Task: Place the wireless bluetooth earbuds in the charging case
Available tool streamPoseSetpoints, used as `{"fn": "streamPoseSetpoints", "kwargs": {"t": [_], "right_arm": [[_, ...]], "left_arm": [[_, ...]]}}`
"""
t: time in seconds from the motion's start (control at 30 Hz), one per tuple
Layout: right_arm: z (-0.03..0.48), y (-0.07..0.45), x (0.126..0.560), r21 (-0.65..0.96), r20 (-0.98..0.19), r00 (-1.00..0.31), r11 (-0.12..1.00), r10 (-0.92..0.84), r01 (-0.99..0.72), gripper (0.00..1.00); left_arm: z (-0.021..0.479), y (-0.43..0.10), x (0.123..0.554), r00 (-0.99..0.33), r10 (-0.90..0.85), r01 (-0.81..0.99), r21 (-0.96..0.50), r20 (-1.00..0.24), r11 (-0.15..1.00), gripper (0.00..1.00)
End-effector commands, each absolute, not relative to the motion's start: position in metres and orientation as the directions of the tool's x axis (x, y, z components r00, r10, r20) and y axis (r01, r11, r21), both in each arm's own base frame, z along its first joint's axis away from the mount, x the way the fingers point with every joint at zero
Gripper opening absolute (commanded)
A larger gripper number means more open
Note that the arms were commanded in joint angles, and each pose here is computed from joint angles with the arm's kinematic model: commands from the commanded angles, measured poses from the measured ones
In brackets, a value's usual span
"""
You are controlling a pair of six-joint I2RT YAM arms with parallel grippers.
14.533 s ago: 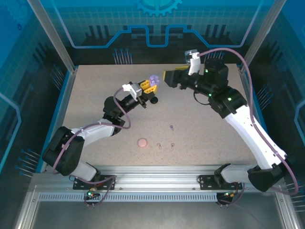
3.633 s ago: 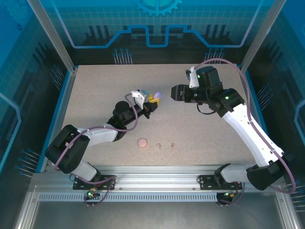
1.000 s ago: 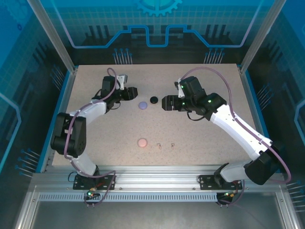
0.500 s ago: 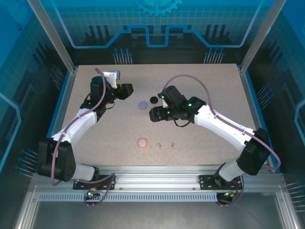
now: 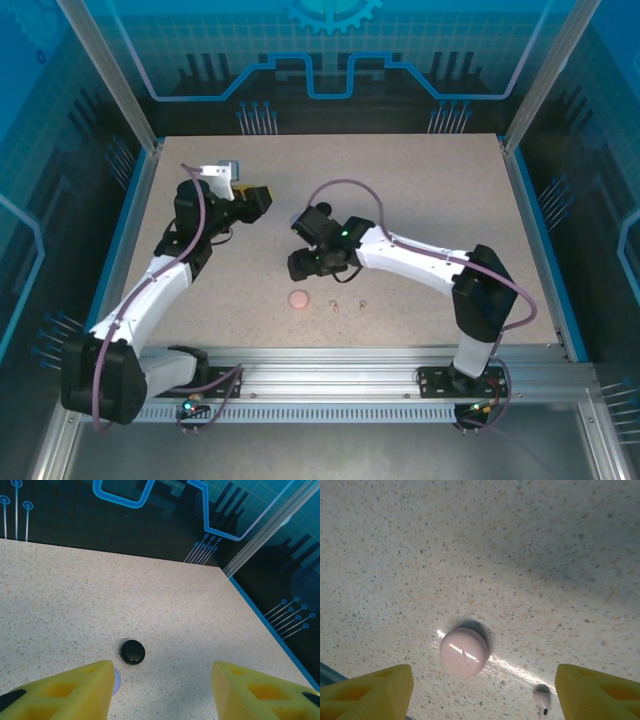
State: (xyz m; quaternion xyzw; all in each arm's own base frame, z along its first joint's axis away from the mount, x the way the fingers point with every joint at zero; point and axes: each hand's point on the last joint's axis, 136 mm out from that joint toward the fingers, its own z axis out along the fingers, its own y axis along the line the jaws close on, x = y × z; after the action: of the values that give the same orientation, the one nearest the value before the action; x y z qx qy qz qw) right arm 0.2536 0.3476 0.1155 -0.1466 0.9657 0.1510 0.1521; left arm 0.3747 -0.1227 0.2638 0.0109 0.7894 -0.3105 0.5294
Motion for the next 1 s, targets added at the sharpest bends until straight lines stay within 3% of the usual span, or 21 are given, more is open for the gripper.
{"fn": "streamPoseSetpoints", "kwargs": {"t": [0.0, 0.47, 0.97], "right_arm": [[0.107, 0.359, 0.246, 0.220, -0.310, -0.921, 0.925, -0.234, -0.309, 0.76], [0.053, 0.372, 0.223, 0.101, -0.178, -0.962, 0.969, -0.208, -0.228, 0.76], [0.024, 0.378, 0.212, 0.021, -0.114, -0.895, 0.900, -0.430, -0.435, 0.75]], "left_arm": [[0.274, -0.114, 0.371, -0.404, -0.356, 0.318, -0.494, -0.843, 0.809, 0.56], [0.282, -0.103, 0.366, -0.361, -0.397, 0.276, -0.503, -0.844, 0.819, 0.58], [0.283, -0.103, 0.367, -0.354, -0.399, 0.281, -0.503, -0.846, 0.818, 0.59]]}}
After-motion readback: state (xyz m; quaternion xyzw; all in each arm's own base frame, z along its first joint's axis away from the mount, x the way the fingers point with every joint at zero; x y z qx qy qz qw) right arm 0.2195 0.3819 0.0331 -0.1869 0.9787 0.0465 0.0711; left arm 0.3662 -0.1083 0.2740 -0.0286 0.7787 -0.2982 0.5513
